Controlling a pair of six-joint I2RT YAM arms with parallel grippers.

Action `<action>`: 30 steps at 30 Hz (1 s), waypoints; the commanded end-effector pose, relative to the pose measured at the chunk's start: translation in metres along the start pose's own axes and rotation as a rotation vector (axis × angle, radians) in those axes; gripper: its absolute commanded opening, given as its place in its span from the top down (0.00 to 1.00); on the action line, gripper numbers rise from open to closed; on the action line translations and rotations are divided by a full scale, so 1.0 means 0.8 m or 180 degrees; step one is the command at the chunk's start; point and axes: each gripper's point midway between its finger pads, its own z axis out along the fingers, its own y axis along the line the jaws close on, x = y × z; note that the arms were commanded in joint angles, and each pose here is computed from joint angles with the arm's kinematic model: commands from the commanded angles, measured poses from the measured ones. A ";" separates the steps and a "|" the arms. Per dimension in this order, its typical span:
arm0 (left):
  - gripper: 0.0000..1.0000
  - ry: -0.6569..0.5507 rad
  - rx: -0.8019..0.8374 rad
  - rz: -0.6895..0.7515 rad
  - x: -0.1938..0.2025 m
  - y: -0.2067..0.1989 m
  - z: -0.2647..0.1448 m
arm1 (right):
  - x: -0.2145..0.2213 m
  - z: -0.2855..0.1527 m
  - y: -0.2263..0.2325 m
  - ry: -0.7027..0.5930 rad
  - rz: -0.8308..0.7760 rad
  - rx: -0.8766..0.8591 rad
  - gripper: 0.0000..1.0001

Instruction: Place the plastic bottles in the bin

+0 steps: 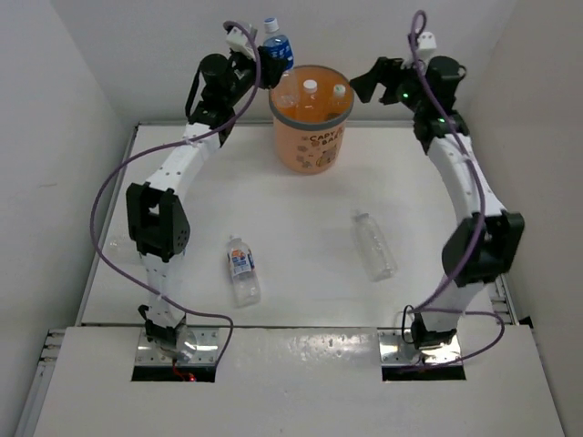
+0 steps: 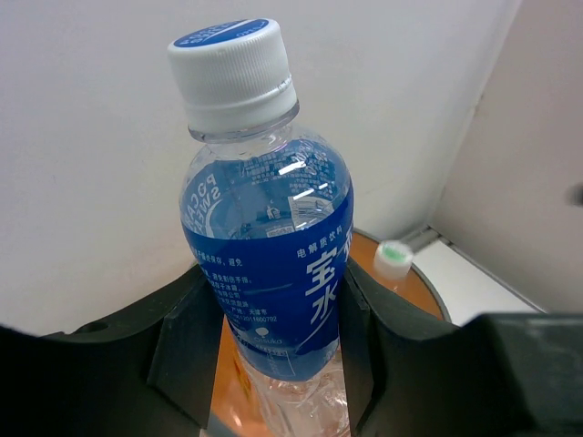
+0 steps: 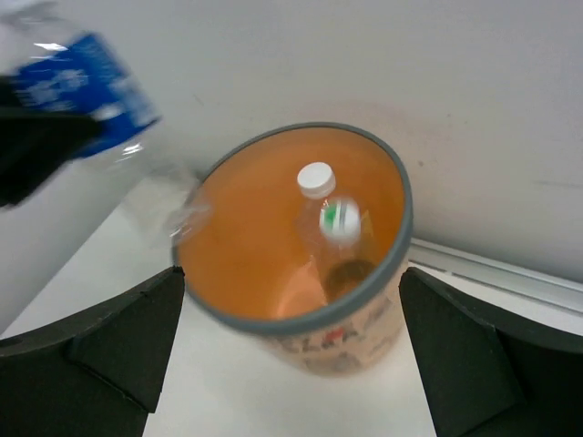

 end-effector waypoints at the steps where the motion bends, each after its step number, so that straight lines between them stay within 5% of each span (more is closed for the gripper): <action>1: 1.00 -0.0708 -0.0018 0.0419 -0.067 -0.015 0.024 | 0.016 -0.074 0.025 0.0411 -0.0079 -0.0222 0.00; 2: 1.00 -0.0669 -0.0075 0.0470 -0.056 -0.007 0.028 | 0.002 -0.098 0.028 0.0359 -0.0268 -0.0188 0.00; 7: 0.93 -0.0600 -0.0322 0.0666 -0.014 0.016 0.038 | 0.112 -0.154 0.001 0.1165 -0.0229 -0.0003 0.00; 11: 0.60 -0.0420 -0.0344 0.0700 0.020 0.024 0.038 | 0.209 -0.188 -0.019 0.1785 -0.0165 0.0159 0.00; 12: 0.41 -0.0404 -0.0343 0.0643 0.018 0.021 0.035 | 0.218 -0.191 -0.023 0.1830 -0.0188 0.0202 0.00; 14: 0.20 -0.0429 -0.0391 0.0586 0.004 0.031 0.027 | 0.259 -0.202 -0.034 0.2080 -0.0303 0.0359 0.00; 18: 0.09 -0.0583 -0.0457 0.0585 -0.076 0.029 -0.005 | 0.321 -0.210 -0.051 0.2493 -0.0485 0.0603 0.00; 24: 0.07 -0.0588 -0.0574 0.0543 -0.158 0.019 -0.083 | 0.379 -0.216 -0.044 0.3040 -0.0430 0.0628 0.00; 29: 0.07 -0.0356 -0.0710 0.0529 -0.165 0.013 -0.172 | 0.428 -0.227 -0.045 0.3460 -0.0422 0.0689 0.01; 30: 0.07 -0.0149 -0.0798 0.0475 -0.135 0.024 -0.188 | 0.435 -0.228 -0.045 0.3511 -0.0459 0.0709 0.03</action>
